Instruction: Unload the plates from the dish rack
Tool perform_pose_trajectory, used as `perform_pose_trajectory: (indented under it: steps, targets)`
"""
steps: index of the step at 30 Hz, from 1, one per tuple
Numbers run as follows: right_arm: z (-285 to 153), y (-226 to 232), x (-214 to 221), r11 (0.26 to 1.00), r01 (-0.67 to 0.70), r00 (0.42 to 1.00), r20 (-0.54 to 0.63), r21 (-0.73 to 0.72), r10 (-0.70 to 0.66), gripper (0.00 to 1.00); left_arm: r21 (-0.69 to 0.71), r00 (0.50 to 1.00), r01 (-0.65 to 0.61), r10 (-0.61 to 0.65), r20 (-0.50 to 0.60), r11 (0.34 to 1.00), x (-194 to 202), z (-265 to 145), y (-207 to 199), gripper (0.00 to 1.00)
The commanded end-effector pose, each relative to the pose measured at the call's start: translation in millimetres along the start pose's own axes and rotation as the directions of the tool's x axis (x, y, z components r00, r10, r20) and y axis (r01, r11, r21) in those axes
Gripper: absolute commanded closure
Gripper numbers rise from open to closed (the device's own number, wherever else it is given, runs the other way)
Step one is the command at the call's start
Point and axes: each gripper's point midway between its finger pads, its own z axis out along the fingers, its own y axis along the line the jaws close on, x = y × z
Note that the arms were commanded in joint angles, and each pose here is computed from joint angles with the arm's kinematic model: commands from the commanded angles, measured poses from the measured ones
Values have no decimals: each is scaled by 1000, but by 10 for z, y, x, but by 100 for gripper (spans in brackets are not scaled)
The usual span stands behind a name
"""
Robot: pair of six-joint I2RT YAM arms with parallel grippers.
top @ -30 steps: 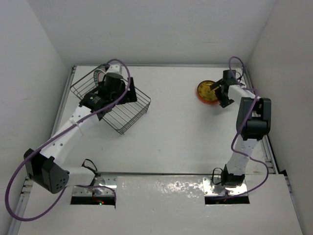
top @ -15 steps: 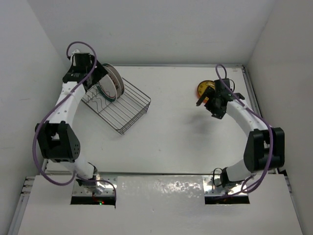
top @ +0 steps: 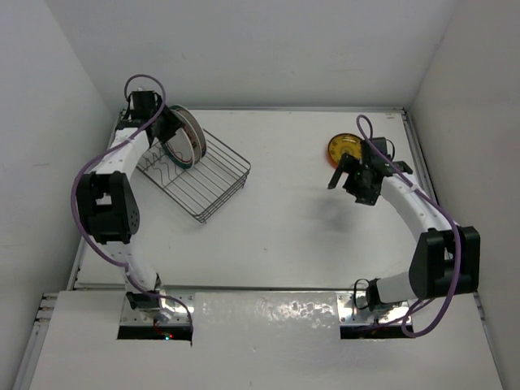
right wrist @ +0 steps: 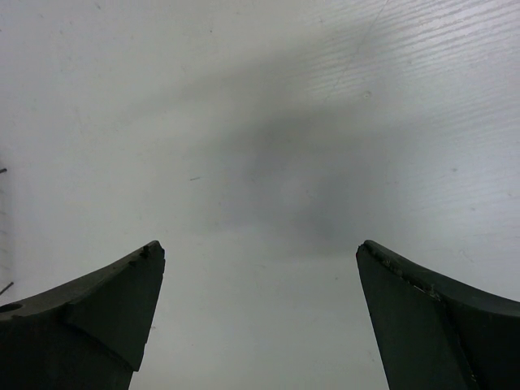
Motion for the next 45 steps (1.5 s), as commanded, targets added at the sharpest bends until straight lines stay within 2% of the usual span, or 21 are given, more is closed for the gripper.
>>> perform_pose_trajectory:
  steps: [1,2,3,5,7,14,19,20,21,23,24,25,26,28,29,30,32,33,38,41,45]
  targets:
    - [-112,65,-118,999,35,999,34,-20,-34,1,84,998,8,-13,60,996,-247,-25,-190,60]
    - [-129,74,-134,999,36,999,34,-20,-36,1,78,999,12,-16,51,997,-228,8,-164,65]
    - [-138,75,-146,999,37,999,36,-20,-36,1,77,999,10,-14,52,997,-233,-3,-168,78]
    - [-156,71,-188,999,35,998,46,-8,-34,1,62,997,-2,-3,72,998,-302,-87,-164,90]
    - [-182,105,-225,999,31,998,53,-18,-30,1,46,995,-36,32,96,998,-390,-239,-178,96]
    - [-319,239,-323,998,-4,998,67,-59,8,1,55,962,-209,195,193,976,-858,-879,-478,98]
    - [-540,514,-532,988,-20,995,93,-154,34,1,212,926,-368,335,176,905,-775,-1247,-909,98]
    - [-591,635,-546,978,-29,996,75,-205,46,1,231,900,-423,377,218,876,-829,-1399,-1094,98]
    - [-646,722,-591,971,-38,996,70,-236,56,1,217,833,-550,508,221,807,-586,-1443,-1302,98]
    - [-812,963,-787,949,-63,993,77,-310,91,1,164,723,-684,630,285,710,-434,-1628,-1635,98]
    - [-876,1037,-863,941,-75,991,82,-331,108,1,142,649,-756,700,298,639,-117,-1702,-1868,98]
    - [-1044,1175,-1028,924,-69,986,117,-375,121,1,125,559,-825,762,327,551,5,-1773,-1975,99]
    - [-1071,1273,-1081,910,-92,985,99,-403,143,1,186,506,-863,796,332,471,381,-1832,-2150,99]
    - [-1308,1470,-1297,881,-97,977,124,-463,172,1,236,362,-927,861,356,292,837,-1913,-2268,99]
    - [-1281,1525,-1350,874,-124,976,101,-470,192,1,261,272,-949,880,390,178,1253,-2065,-2415,100]
    - [-1333,1590,-1381,865,-127,977,89,-486,193,1,222,160,-972,897,412,71,1412,-2110,-2421,100]
    - [-1416,1668,-1453,856,-142,977,70,-498,203,1,193,31,-980,909,415,-55,1877,-2176,-2410,100]
    - [-1426,1673,-1420,856,-147,979,52,-495,198,1,190,-14,-977,912,410,-100,2005,-2145,-2390,100]
    - [-1165,1561,-1029,892,-123,992,-32,-436,121,2,261,-66,-944,891,449,-201,2519,-2280,-2471,100]
    - [-1004,1479,-736,914,-78,996,-80,-398,50,9,263,-84,-937,878,471,-231,2692,-2333,-2518,100]
    - [-943,1329,-509,923,-76,994,-99,-377,42,20,235,-122,-937,874,470,-258,2823,-2334,-2529,100]
